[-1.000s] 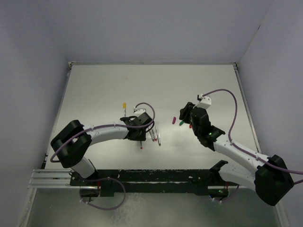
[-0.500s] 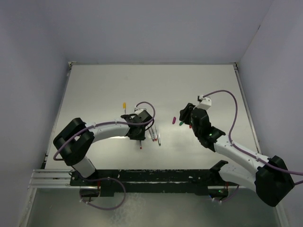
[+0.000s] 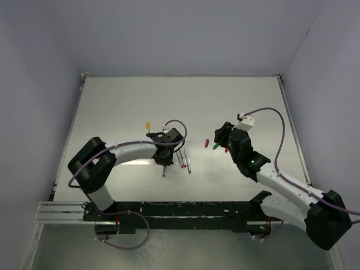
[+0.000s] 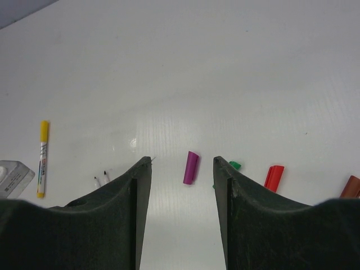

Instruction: Insert the pens into the pen caps

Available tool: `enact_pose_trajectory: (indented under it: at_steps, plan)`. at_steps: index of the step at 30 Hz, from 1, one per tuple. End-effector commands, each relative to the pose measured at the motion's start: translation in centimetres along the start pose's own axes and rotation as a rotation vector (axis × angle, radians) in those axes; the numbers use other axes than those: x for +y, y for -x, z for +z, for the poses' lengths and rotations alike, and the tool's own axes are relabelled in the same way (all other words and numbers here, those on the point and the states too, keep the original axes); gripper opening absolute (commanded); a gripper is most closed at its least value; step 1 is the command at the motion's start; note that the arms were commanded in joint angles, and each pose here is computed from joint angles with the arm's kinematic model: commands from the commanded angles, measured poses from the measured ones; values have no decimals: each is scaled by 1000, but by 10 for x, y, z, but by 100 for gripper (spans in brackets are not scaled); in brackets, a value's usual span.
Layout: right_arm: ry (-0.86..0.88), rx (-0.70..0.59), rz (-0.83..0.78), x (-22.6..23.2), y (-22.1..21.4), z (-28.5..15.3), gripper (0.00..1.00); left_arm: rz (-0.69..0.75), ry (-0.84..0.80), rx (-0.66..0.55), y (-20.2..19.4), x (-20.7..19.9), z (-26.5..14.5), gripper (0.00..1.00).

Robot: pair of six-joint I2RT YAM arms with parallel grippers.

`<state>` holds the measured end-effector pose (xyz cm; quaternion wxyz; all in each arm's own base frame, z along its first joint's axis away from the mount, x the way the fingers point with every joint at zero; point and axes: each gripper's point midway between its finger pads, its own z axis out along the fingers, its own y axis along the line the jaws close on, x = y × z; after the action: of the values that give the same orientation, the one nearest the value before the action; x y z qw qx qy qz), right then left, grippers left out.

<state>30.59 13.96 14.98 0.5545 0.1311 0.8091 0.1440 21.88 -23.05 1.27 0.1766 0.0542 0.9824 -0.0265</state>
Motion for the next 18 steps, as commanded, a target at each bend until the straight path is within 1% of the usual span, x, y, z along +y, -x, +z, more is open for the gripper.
enact_pose_trajectory:
  at_steps: [1,3,6,11,14,18]
  plan:
    - [-18,-49,23,1,20,-4,51,37,31,118,-28,8,20,14]
    - [-27,-59,28,-1,22,-5,51,43,42,130,-31,10,24,9]
    - [-43,-66,33,-4,25,-8,51,47,50,140,-34,11,28,0]
    - [-116,-44,33,-18,20,-10,52,40,55,118,-32,14,26,0]
    - [-214,-4,28,-36,9,-12,52,27,33,58,-21,13,13,0]
    - [-320,55,12,-56,-9,-14,53,8,-47,-87,9,4,-19,0]
